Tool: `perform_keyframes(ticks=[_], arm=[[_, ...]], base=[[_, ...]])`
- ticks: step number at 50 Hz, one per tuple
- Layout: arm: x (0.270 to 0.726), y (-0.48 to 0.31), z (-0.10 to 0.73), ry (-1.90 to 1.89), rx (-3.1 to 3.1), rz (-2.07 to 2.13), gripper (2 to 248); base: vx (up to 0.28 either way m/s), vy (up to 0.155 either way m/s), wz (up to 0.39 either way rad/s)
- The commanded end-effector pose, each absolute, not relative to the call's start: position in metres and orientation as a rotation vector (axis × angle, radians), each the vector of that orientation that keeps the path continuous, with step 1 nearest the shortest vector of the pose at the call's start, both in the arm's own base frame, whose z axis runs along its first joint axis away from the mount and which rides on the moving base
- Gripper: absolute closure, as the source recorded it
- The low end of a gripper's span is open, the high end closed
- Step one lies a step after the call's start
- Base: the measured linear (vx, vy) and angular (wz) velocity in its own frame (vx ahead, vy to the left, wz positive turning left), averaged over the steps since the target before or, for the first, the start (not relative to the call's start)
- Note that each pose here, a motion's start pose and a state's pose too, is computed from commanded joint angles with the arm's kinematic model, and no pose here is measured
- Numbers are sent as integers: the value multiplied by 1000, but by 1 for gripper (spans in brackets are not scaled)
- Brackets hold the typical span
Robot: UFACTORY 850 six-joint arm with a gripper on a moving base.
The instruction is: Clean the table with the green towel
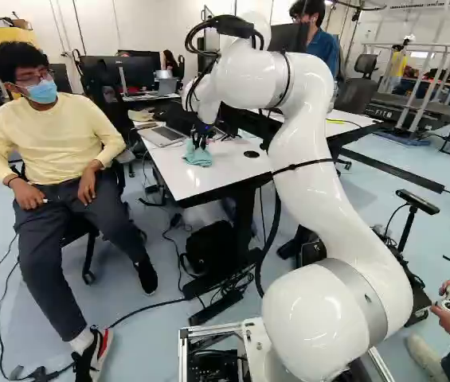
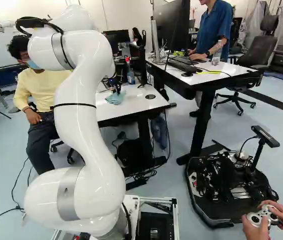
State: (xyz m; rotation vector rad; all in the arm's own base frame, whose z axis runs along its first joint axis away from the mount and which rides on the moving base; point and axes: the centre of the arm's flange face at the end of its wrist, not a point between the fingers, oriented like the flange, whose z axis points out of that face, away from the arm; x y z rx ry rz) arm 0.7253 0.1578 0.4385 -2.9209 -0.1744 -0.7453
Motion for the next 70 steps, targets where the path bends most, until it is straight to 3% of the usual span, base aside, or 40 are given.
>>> perform_keyframes(ticks=[29,70], arm=[[728,159,424,-174,-2929,-722,211],[716,156,477,-175,-2896,-812,211]], base=[[0,0,0],[0,0,0]])
